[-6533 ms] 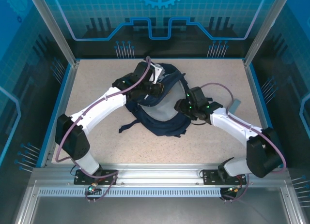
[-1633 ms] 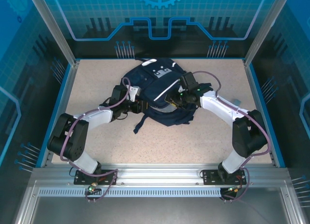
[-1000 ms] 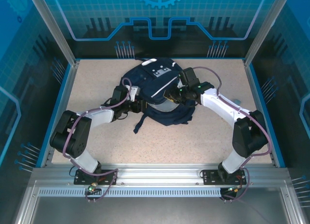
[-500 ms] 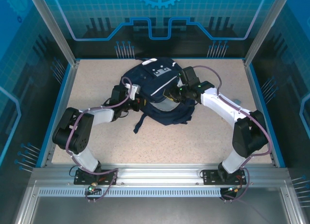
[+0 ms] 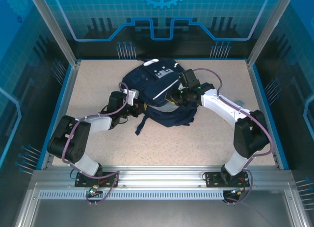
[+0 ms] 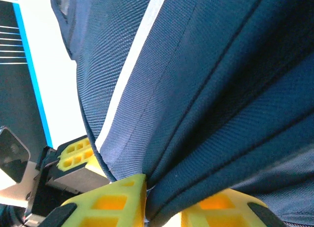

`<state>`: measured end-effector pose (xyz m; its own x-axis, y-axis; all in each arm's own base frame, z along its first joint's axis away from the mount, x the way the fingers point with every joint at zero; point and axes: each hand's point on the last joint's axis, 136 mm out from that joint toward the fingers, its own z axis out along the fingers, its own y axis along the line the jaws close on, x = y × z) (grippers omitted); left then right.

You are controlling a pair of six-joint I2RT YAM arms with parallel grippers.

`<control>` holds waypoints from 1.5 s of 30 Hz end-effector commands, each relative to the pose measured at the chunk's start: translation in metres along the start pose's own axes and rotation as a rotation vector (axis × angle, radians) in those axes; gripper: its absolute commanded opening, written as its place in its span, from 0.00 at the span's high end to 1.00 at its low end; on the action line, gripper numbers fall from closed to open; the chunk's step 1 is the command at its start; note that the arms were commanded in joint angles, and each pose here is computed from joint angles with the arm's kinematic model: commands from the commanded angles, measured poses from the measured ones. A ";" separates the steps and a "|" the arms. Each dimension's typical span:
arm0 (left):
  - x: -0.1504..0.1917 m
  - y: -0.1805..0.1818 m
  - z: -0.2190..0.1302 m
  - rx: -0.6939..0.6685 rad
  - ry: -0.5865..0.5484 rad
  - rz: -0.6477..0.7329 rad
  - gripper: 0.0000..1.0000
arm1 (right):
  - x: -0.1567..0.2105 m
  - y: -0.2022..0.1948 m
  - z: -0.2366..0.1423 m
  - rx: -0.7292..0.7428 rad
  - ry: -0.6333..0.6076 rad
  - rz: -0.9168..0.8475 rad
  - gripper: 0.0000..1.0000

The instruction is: Pack books, pencil case, and school supplies into a backpack

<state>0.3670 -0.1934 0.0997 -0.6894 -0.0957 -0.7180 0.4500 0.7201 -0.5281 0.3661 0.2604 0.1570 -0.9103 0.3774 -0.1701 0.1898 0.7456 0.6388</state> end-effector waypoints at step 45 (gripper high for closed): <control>0.014 -0.017 -0.066 -0.299 0.072 -0.325 0.14 | 0.089 -0.048 -0.005 0.430 -0.090 -0.526 0.38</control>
<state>0.3104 -0.1808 0.1280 -0.8132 -0.2477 -0.5266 0.1440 0.7911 -0.5945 0.2738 0.2482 0.1199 -0.9027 -0.0165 -0.4299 -0.1070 0.9765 0.1871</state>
